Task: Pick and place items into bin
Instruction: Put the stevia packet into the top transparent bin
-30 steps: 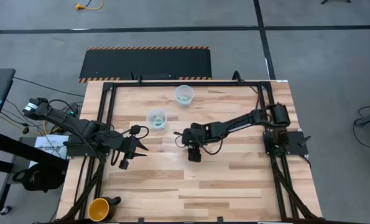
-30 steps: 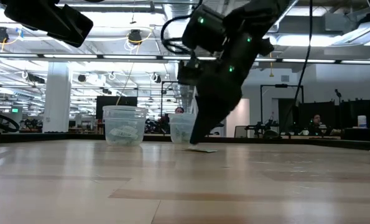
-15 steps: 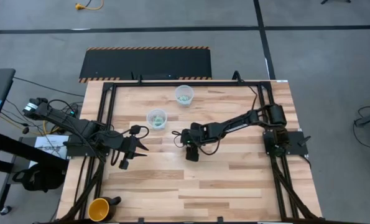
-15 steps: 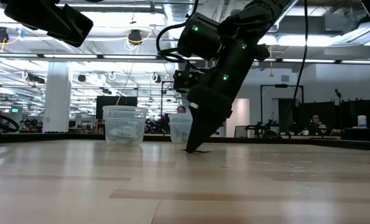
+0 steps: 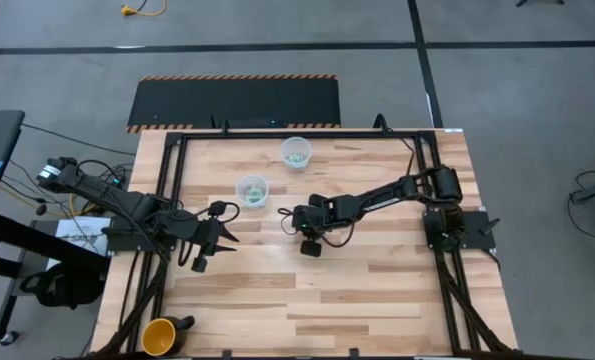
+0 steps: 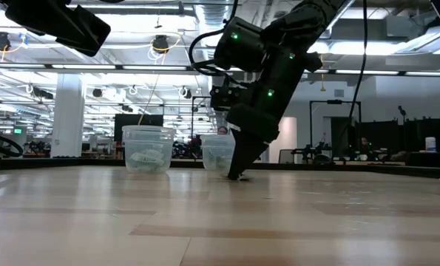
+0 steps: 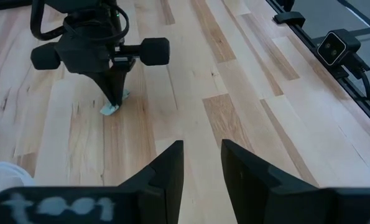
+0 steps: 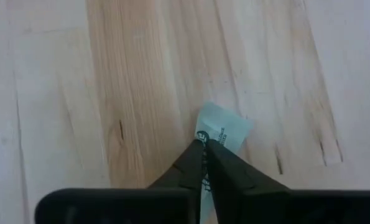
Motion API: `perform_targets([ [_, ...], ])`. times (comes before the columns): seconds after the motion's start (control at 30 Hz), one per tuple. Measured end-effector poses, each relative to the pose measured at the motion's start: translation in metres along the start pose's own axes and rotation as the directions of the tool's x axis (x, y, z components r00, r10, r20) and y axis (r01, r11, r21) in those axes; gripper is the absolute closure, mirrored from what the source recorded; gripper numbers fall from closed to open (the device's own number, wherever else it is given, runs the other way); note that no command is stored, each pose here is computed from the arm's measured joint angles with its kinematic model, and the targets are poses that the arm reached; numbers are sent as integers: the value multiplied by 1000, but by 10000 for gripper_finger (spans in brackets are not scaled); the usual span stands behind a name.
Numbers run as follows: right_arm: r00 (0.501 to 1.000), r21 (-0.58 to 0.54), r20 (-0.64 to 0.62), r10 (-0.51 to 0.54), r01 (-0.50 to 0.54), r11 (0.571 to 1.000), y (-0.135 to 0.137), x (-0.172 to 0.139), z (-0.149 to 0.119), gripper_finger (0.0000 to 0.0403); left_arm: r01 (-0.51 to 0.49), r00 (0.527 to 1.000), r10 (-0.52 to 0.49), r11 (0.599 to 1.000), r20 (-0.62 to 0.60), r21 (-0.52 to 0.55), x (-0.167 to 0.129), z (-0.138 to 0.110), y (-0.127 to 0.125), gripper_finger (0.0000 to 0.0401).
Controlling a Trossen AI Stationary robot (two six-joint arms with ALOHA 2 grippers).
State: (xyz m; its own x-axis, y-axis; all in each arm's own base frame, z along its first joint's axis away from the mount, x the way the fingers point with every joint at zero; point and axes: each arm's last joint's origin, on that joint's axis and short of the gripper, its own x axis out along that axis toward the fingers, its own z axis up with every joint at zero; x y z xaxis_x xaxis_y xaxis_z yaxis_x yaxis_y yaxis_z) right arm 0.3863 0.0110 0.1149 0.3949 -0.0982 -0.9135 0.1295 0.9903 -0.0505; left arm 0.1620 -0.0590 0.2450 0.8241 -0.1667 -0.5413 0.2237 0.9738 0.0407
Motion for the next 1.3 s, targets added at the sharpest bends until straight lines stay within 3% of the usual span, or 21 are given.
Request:
perform_targets([
  [0.17, 1000, -3, -5, -7, 7, 1000, 0, -6, 10, 398, 0, 1000, 0, 1000, 0, -2, 0, 0, 0, 303],
  [0.4, 986, -47, 30, -162, 163, 985, -10, -31, 44, 400, 0, 1000, 0, 1000, 0, -2, 0, 0, 0, 303],
  [0.6, 967, -62, 111, -228, 236, 970, -34, -59, 79, 401, 0, 1000, 0, 1000, -1, -2, 0, 0, 0, 303],
  [0.8, 941, -36, 195, -275, 287, 957, -75, -85, 106, 401, 0, 1000, 0, 1000, -3, -2, 0, 0, 0, 303],
  [1.03, 933, 63, 123, -339, 333, 941, -136, -92, 102, 402, 0, 1000, 0, 1000, -4, -1, 0, 0, 0, 303],
  [1.3, 964, 137, 83, -253, 241, 961, -174, -92, 91, 400, 0, 1000, 0, 1000, -4, 0, 0, 0, 0, 303],
])
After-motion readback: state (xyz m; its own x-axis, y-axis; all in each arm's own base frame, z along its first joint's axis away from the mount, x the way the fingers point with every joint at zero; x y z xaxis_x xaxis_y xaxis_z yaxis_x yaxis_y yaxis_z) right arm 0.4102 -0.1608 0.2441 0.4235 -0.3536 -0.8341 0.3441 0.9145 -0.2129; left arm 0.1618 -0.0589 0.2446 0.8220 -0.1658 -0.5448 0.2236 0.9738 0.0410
